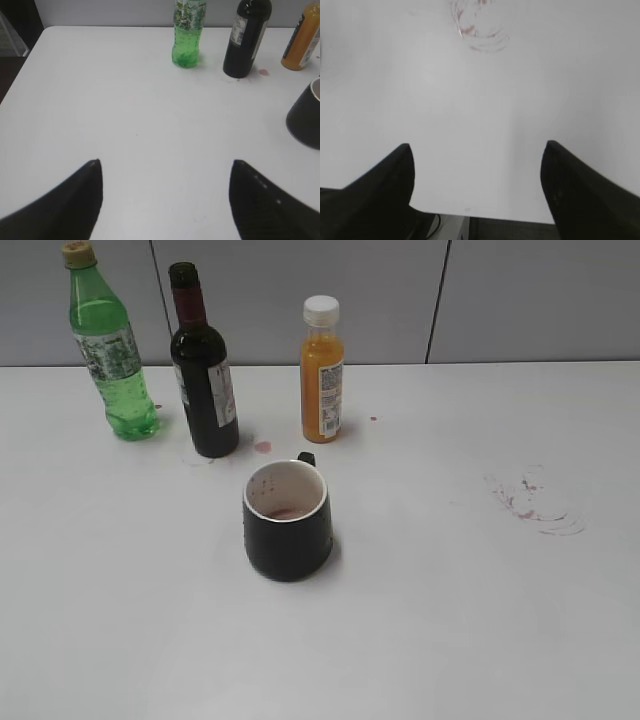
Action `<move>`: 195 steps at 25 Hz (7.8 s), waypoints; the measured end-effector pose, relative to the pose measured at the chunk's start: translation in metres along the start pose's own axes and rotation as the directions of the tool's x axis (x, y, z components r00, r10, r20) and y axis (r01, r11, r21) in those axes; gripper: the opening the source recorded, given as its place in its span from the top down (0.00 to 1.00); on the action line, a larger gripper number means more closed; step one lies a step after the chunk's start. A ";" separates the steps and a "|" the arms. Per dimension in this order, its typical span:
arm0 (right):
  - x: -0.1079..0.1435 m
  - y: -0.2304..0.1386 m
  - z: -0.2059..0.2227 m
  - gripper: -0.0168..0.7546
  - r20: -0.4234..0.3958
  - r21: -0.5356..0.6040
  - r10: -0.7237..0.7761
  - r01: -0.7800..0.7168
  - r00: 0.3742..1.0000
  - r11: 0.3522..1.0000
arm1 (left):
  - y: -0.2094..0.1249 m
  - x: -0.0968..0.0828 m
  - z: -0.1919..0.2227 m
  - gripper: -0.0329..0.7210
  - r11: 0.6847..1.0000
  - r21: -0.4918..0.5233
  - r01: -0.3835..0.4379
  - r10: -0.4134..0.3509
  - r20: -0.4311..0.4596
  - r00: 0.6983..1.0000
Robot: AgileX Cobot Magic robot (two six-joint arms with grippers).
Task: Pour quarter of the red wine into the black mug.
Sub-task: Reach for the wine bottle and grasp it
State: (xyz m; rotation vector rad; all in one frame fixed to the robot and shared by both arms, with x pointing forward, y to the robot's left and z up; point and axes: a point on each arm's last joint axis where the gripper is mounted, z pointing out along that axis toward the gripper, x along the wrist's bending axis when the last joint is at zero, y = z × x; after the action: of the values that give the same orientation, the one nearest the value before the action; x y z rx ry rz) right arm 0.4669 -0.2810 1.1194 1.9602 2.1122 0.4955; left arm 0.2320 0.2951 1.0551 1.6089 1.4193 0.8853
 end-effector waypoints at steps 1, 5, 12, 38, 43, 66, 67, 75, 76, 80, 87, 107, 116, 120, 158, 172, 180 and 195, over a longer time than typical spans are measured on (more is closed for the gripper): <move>0.000 -0.012 0.003 0.21 0.000 0.019 0.002 -0.002 1.000 1.000 | 0.000 0.000 0.000 0.17 1.000 0.000 0.000 0.000 0.000 1.000; 0.000 -0.057 0.011 0.21 0.000 0.051 0.005 -0.005 1.000 0.999 | 0.000 0.000 0.000 0.17 1.000 0.000 0.000 0.000 0.000 1.000; -0.001 -0.119 0.026 0.21 0.004 -0.002 0.009 -0.009 1.000 1.000 | 0.000 0.000 0.000 0.17 1.000 0.000 0.000 0.000 0.000 1.000; -0.001 -0.229 -0.010 0.21 0.074 -0.640 -0.025 0.067 0.997 0.765 | 0.000 0.000 0.000 0.17 1.000 0.000 0.000 0.000 0.000 1.000; -0.001 -0.235 -0.012 0.21 0.077 -0.670 -0.025 0.070 0.997 0.739 | 0.000 0.000 0.000 0.17 1.000 0.000 0.000 0.000 0.000 1.000; -0.001 -0.235 -0.011 0.21 0.077 -0.669 -0.025 0.070 0.997 0.740 | 0.000 0.000 0.000 0.17 1.000 0.000 0.000 0.000 0.000 1.000; -0.001 -0.235 -0.011 0.21 0.077 -0.669 -0.025 0.070 0.997 0.740 | 0.000 0.000 0.000 0.17 1.000 0.000 0.000 0.000 0.000 1.000; -0.001 -0.235 -0.011 0.21 0.077 -0.669 -0.025 0.070 0.997 0.740 | 0.000 0.000 0.000 0.17 1.000 0.000 0.000 0.000 0.000 1.000; -0.001 -0.235 -0.011 0.21 0.077 -0.669 -0.025 0.070 0.997 0.740 | 0.000 0.000 0.000 0.17 1.000 0.000 0.001 -0.001 0.001 1.000; -0.001 -0.235 -0.011 0.21 0.077 -0.669 -0.025 0.070 0.997 0.740 | 0.000 -0.001 0.000 0.17 1.000 0.000 0.003 -0.003 0.006 1.000; -0.001 -0.235 -0.011 0.22 0.077 -0.669 -0.025 0.070 0.997 0.740 | 0.000 -0.001 0.000 0.15 1.000 -0.003 0.004 -0.004 0.007 1.000; -0.001 -0.235 -0.011 0.22 0.078 -0.669 -0.025 0.070 0.997 0.740 | 0.069 0.011 0.050 0.15 0.895 -0.446 -0.027 -0.003 -0.065 0.998; -0.001 -0.235 -0.011 0.22 0.078 -0.669 -0.025 0.071 0.997 0.740 | 0.083 0.017 0.116 0.16 0.889 -0.458 -0.028 -0.010 -0.081 0.997; -0.001 -0.235 -0.011 0.22 0.078 -0.669 -0.025 0.071 0.997 0.740 | 0.088 0.009 0.152 0.16 0.881 -0.472 0.031 -0.027 0.014 1.000; -0.001 -0.235 -0.011 0.22 0.078 -0.669 -0.025 0.071 0.997 0.740 | -0.007 -0.058 0.344 0.09 0.941 -0.330 -0.074 0.117 0.110 0.987; -0.001 -0.235 -0.011 0.22 0.078 -0.669 -0.025 0.071 0.997 0.740 | 0.009 -0.063 0.387 0.04 0.919 -0.394 -0.019 0.082 0.144 0.986; -0.001 -0.235 -0.011 0.22 0.078 -0.669 -0.025 0.071 0.997 0.740 | 0.011 -0.065 0.413 0.04 0.922 -0.388 -0.015 0.073 0.137 0.988; -0.001 -0.235 -0.011 0.22 0.078 -0.669 -0.025 0.071 0.997 0.740 | 0.012 -0.070 0.461 0.04 0.938 -0.346 -0.020 0.065 0.117 0.991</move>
State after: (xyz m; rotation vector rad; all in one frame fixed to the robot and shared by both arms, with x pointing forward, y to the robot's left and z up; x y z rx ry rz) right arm 0.2465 -0.2957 1.0390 1.4618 1.5987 1.0047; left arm 0.6399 0.1720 0.8641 1.4053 1.0751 0.9779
